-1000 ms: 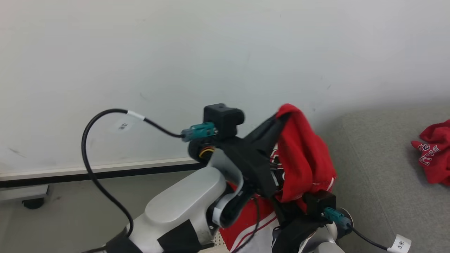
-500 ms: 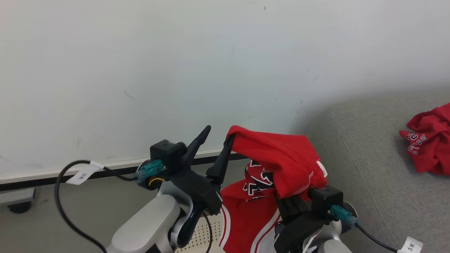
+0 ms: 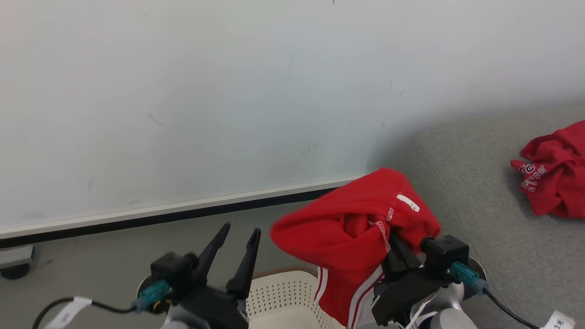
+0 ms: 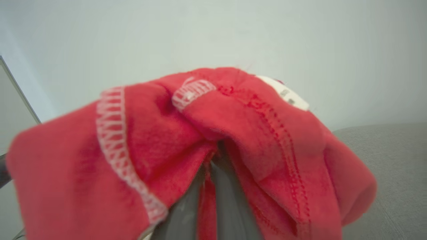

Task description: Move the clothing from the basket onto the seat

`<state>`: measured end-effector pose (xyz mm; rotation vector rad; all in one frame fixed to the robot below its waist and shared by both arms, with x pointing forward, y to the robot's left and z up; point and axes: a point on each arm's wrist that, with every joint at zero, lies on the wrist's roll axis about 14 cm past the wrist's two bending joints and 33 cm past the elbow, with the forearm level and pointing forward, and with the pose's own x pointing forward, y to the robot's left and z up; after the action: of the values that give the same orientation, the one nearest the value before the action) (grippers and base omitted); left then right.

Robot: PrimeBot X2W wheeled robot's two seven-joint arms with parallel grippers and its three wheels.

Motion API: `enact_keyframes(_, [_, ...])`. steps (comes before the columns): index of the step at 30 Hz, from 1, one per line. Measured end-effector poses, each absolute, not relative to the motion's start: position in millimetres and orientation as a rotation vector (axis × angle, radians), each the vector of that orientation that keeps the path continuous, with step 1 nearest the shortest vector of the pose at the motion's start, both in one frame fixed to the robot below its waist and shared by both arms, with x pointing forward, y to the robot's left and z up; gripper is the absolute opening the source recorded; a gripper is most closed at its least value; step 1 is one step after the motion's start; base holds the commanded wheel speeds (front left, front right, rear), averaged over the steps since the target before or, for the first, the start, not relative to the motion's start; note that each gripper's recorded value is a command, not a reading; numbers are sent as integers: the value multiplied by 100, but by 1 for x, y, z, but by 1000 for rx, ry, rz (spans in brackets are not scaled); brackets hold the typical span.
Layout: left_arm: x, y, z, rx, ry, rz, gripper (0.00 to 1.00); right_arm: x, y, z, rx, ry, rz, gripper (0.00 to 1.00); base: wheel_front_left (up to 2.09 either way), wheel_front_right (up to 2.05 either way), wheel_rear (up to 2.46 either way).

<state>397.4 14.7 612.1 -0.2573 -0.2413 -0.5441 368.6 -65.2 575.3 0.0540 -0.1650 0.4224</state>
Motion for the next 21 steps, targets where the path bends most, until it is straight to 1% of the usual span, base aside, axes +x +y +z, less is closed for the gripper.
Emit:
enact_keyframes(10, [369,36,574,-229,-202,-524,100,371,-87,579,37,-172,356,0,0,0,0])
enact_keyframes(21, [347,22,552,-267,-154,-560,100,382,-109,585,-14,-172,292,0,0,0,0])
